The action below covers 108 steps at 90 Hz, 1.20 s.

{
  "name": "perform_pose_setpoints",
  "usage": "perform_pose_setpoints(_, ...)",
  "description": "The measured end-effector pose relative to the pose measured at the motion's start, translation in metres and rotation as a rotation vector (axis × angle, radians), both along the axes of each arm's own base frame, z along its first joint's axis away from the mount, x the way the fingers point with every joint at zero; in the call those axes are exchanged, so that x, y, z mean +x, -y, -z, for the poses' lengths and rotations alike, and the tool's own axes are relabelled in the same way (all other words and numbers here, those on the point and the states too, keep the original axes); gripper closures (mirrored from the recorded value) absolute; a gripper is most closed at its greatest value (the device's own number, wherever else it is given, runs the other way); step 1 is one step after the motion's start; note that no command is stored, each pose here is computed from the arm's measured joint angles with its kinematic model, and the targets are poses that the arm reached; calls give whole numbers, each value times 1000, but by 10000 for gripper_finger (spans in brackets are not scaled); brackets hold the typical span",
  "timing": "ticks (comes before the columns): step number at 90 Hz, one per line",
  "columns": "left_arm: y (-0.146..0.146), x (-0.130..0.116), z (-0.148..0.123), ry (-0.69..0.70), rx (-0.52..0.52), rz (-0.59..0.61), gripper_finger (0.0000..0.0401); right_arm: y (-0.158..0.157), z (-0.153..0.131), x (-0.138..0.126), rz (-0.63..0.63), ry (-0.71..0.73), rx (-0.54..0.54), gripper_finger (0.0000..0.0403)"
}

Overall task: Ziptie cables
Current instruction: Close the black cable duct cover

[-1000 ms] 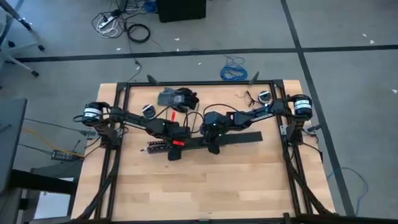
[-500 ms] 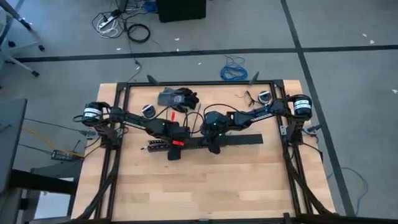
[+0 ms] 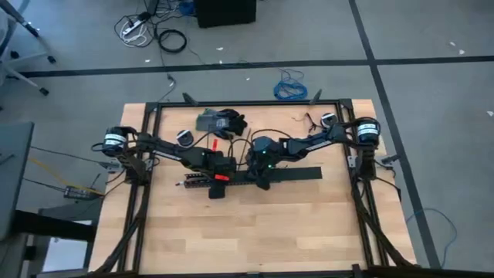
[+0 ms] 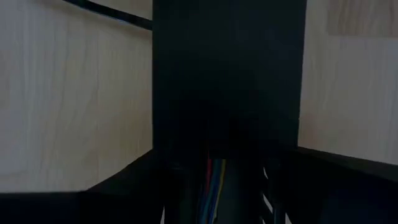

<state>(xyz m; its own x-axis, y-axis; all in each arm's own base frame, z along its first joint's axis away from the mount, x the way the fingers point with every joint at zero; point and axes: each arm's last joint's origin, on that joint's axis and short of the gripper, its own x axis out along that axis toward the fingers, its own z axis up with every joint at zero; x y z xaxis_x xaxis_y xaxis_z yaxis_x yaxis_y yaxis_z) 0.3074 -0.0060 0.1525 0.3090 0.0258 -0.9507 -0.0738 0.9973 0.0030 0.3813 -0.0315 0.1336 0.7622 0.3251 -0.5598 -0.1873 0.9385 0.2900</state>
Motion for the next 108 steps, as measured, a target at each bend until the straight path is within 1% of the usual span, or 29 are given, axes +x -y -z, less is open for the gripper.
perform_pose_setpoints(11,0,0,0,4,-3,-20,171,1,-5,-1,24,0,-26,402)
perform_pose_setpoints(39,-1,-1,0,-8,-1,-41,171,2,-33,-11,73,10,-98,403)
perform_pose_setpoints(56,0,-2,0,-22,-3,-49,171,1,-39,-21,82,-68,-106,403)
perform_pose_setpoints(69,0,-2,0,-23,-3,-49,171,-4,-36,-26,69,-133,-102,403)
perform_pose_setpoints(81,0,-2,0,-23,-2,-49,171,-5,-31,-24,62,-145,-96,403)
perform_pose_setpoints(108,-1,-2,1,-24,1,-40,171,0,-7,-7,12,-65,-29,403)
